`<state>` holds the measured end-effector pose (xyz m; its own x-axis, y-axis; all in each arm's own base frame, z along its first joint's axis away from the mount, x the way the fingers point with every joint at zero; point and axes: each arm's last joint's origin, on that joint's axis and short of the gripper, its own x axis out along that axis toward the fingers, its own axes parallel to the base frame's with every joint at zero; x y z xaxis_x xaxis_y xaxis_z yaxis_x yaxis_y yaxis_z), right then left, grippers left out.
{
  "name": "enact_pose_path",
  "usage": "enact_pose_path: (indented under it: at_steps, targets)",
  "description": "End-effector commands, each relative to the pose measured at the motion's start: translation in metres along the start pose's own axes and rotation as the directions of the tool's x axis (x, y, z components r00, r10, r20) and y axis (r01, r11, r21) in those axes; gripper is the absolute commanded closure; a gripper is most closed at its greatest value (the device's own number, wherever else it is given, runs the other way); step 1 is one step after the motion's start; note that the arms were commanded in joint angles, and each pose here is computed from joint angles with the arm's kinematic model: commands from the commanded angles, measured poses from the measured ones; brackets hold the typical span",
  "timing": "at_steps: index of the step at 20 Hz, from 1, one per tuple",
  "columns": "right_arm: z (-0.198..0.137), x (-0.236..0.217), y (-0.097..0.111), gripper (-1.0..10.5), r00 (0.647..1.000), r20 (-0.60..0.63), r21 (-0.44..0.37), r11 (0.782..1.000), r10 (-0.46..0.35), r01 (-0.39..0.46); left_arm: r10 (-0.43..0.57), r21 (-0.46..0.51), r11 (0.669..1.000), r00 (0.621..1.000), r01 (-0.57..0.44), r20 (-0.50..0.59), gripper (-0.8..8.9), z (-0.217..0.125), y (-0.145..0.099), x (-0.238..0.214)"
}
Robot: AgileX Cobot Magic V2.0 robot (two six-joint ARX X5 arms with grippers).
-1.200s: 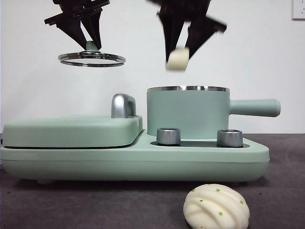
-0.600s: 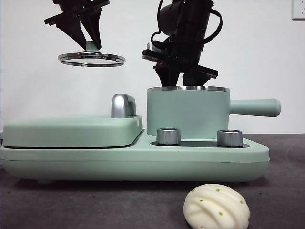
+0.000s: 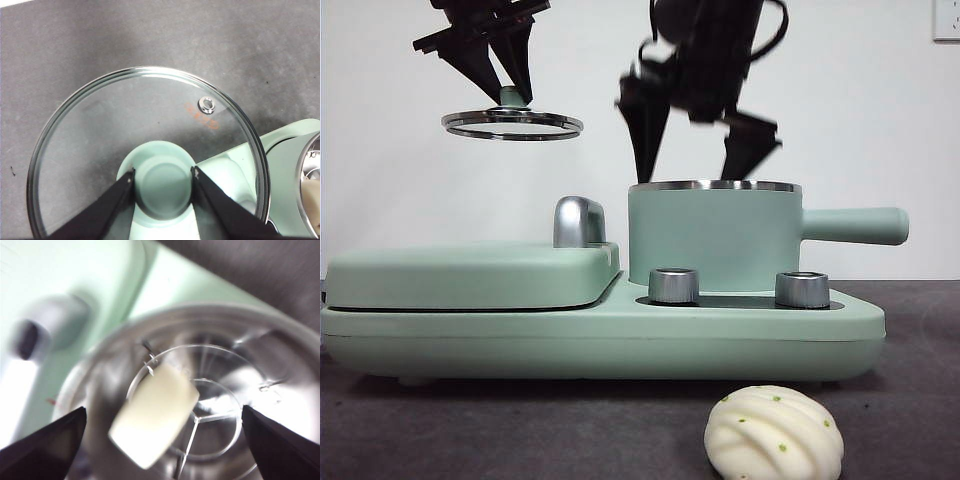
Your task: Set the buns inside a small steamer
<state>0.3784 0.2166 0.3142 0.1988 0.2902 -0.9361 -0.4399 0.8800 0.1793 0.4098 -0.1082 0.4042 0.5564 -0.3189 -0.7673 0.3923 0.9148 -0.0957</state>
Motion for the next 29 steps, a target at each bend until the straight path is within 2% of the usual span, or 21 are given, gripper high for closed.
enact_pose_path:
  at_steps: [1,4,7,11,15,18,21,26,29]
  targets:
    - [0.003,-0.02,0.005,4.5,1.0,0.016,-0.02,1.0,0.003,-0.002,0.0,0.011,1.0,0.998,-0.001,0.056,7.04,0.006,-0.002,-0.009]
    - [-0.004,-0.051,0.012,4.5,0.996,0.086,-0.024,1.0,0.013,-0.011,0.0,0.01,1.0,0.999,0.0,0.054,7.04,0.006,-0.003,-0.009]
    - [-0.029,-0.08,0.023,4.5,0.995,0.098,-0.05,0.999,0.024,-0.019,-0.001,0.006,1.0,0.999,0.001,0.044,7.04,0.005,-0.003,-0.009]
    - [-0.089,-0.107,0.032,4.5,0.998,0.051,-0.082,0.996,0.032,-0.028,-0.006,0.011,1.0,0.999,0.006,0.039,7.04,0.004,-0.006,-0.008]
    - [-0.153,-0.112,0.043,4.5,0.999,-0.022,-0.131,0.99,0.043,-0.045,-0.016,0.023,1.0,0.999,0.015,0.038,7.04,0.005,-0.012,-0.008]
    - [-0.192,-0.099,0.053,4.5,0.995,-0.097,-0.174,0.984,0.014,-0.03,-0.023,0.032,0.999,0.999,0.022,0.039,7.04,0.005,-0.016,-0.007]
    - [-0.223,-0.069,0.061,4.5,0.98,-0.184,-0.223,0.974,-0.073,0.031,-0.026,0.036,0.999,0.999,0.025,0.042,7.04,0.005,-0.018,-0.006]
    - [-0.244,0.002,0.08,4.5,0.994,-0.111,-0.226,0.974,-0.004,-0.022,-0.026,0.035,0.999,0.999,0.025,0.039,7.04,0.005,-0.018,-0.005]
    - [-0.258,0.037,0.08,4.5,0.997,-0.078,-0.234,0.971,0.027,-0.044,-0.026,0.035,0.999,0.999,0.025,0.038,7.04,0.005,-0.018,-0.005]
